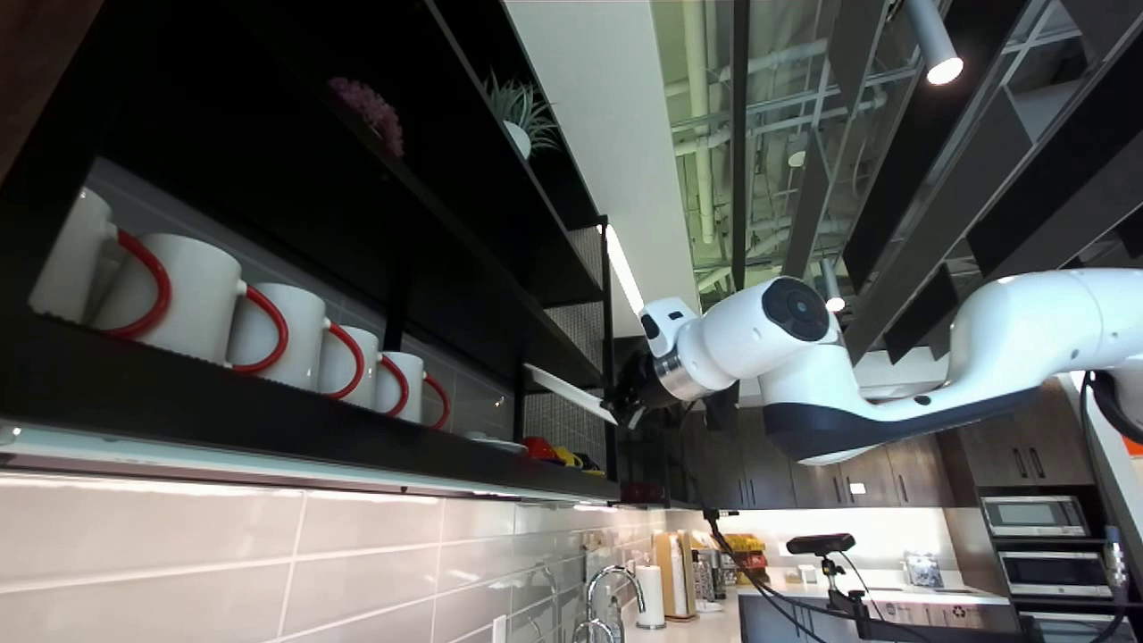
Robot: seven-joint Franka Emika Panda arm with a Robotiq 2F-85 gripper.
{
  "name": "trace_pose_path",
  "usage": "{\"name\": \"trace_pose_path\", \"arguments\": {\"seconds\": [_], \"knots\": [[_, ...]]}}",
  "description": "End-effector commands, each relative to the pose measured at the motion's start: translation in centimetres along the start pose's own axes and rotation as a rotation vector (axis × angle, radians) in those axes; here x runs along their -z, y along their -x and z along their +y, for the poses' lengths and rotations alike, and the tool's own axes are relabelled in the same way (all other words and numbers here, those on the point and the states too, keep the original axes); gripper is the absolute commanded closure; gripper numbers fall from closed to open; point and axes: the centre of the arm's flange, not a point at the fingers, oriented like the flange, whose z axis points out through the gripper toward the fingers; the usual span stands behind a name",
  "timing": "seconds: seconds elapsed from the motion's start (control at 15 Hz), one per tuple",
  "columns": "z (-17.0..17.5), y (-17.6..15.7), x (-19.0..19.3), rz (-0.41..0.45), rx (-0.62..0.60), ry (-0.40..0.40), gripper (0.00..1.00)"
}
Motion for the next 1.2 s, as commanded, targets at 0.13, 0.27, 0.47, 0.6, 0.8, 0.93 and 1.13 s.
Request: {"name": "trace_pose_path", "arguments": {"seconds": [0.13,0.27,0.47,0.6,0.8,0.93,1.13], "knots": [[-0.6,-2.6,-1.7,0.012,0.013,-0.021,0.98],[-0.8,-3.2,-2.2,0.009,0.016,-0.026,0.98],[-0.2,-2.7,-2.1,0.037,0.006,-0.041,0.99],[0.5,-2.7,-2.6,0.082,0.001,-0.085,0.99],[1.8,-3.0,-3.4,0.126,0.011,-0.142,0.99],[3.1,-3.1,-3.8,0.129,0.039,-0.148,0.99],[5.0,-3.3,-4.4,0.131,0.087,-0.168,0.99]]}}
